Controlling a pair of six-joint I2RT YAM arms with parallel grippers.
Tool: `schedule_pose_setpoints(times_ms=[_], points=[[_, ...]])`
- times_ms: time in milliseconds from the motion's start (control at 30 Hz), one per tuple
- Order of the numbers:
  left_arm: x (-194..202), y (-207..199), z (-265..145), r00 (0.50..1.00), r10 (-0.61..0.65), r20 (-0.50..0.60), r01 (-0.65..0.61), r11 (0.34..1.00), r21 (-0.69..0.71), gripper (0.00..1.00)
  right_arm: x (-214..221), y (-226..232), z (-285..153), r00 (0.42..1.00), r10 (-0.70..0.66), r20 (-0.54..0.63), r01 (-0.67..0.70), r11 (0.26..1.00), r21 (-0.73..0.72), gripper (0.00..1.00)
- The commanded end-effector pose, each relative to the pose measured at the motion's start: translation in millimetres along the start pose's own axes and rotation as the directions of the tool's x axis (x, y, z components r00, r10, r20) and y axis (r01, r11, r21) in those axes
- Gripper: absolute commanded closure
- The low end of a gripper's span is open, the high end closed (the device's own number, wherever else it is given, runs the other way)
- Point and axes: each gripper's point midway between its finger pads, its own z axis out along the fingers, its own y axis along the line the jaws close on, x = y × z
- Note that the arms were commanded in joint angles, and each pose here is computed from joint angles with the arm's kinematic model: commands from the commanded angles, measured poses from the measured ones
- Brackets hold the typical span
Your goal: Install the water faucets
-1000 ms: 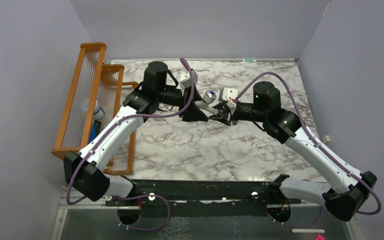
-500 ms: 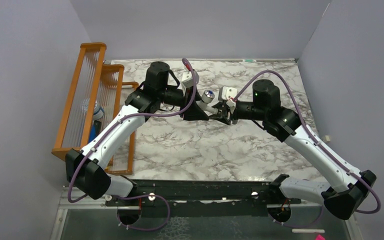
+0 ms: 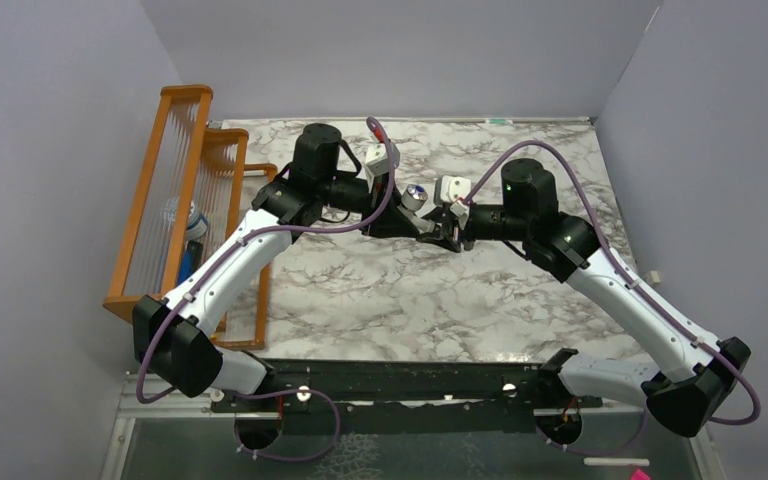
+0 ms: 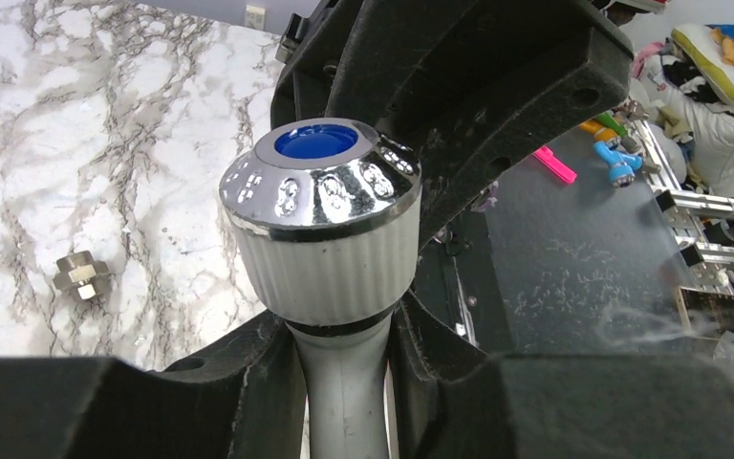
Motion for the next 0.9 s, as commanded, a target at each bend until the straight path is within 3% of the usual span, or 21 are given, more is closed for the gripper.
schedule_pose_setpoints(times_ms=[0, 133, 233, 333, 500, 733, 867], points=[[-10, -3, 1, 0.999, 0.047, 0.01, -0.047, 0.999, 0.009, 0.76, -15, -2, -2, 0.999, -0.027, 0.033, 0.027, 1.0, -0.005, 1.0], [-10, -2, 1, 0.999, 0.05, 0.009, -0.05, 0.999, 0.003, 0.98, -13, -1, -3, 0.999, -0.025, 0.028, 0.025, 1.0, -0.007, 0.99], [-10, 3, 0, 0.998, 0.058, 0.006, -0.058, 0.998, -0.027, 1.0, -14, -1, -4, 0.999, -0.02, 0.03, 0.02, 1.0, -0.003, 0.94], [-11, 7, -1, 0.998, 0.07, 0.004, -0.07, 0.996, -0.057, 1.0, -13, -1, -7, 0.999, -0.004, 0.033, 0.003, 1.0, 0.022, 0.64], [-12, 13, -2, 0.996, 0.087, 0.003, -0.086, 0.992, -0.088, 0.99, -14, -5, -23, 0.997, 0.04, 0.067, -0.049, 0.989, 0.137, 0.32], [-11, 26, -5, 0.997, 0.083, 0.005, -0.081, 0.985, -0.151, 1.0, 14, -10, -36, 0.971, 0.224, 0.089, -0.241, 0.921, 0.307, 0.27], [-10, 29, -5, 0.997, 0.075, 0.017, -0.071, 0.985, -0.157, 1.0, 30, -17, -36, 0.938, 0.327, 0.111, -0.344, 0.858, 0.38, 0.33]])
